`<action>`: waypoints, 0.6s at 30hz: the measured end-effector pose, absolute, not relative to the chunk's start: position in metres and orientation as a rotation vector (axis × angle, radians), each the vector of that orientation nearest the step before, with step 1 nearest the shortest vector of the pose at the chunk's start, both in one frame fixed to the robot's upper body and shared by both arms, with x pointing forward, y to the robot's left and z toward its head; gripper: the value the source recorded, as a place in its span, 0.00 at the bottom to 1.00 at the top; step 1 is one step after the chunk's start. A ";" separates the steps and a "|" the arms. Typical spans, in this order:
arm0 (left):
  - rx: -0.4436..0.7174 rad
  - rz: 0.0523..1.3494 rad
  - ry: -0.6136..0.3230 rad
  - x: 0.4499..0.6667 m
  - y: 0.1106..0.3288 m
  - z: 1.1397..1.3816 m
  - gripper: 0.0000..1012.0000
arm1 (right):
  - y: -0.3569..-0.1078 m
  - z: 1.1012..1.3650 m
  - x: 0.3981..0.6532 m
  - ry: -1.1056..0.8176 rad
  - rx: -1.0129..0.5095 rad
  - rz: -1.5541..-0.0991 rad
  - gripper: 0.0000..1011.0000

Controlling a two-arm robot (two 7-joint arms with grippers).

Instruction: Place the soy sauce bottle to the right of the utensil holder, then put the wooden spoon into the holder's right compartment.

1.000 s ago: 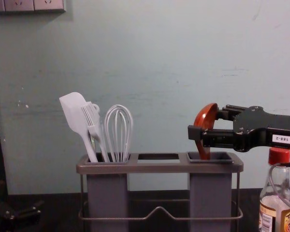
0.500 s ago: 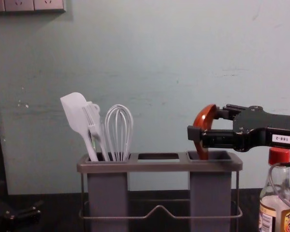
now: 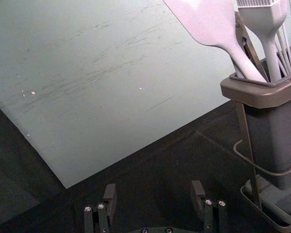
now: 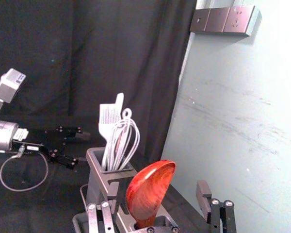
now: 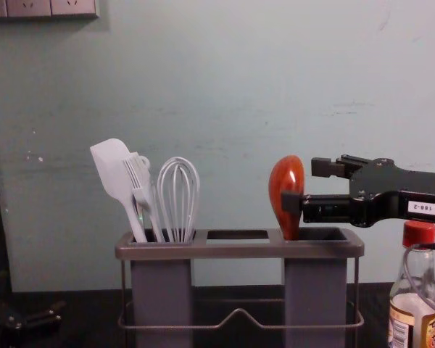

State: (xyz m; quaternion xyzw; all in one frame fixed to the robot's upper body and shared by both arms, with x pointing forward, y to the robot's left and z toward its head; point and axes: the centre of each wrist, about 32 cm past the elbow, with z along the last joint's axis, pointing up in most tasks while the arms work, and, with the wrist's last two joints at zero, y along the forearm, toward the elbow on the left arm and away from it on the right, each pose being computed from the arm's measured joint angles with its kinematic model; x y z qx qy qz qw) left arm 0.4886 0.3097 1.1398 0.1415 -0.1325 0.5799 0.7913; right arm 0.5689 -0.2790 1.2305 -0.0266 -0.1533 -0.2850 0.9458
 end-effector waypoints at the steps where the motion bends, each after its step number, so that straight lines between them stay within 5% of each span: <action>1: 0.304 1.248 -0.285 0.489 0.310 1.140 0.99 | -0.279 1.230 0.569 -0.312 -0.054 -0.581 0.99; 18: 0.304 1.248 -0.285 0.489 0.310 1.140 0.99 | -0.278 1.238 0.560 -0.319 -0.027 -0.571 0.99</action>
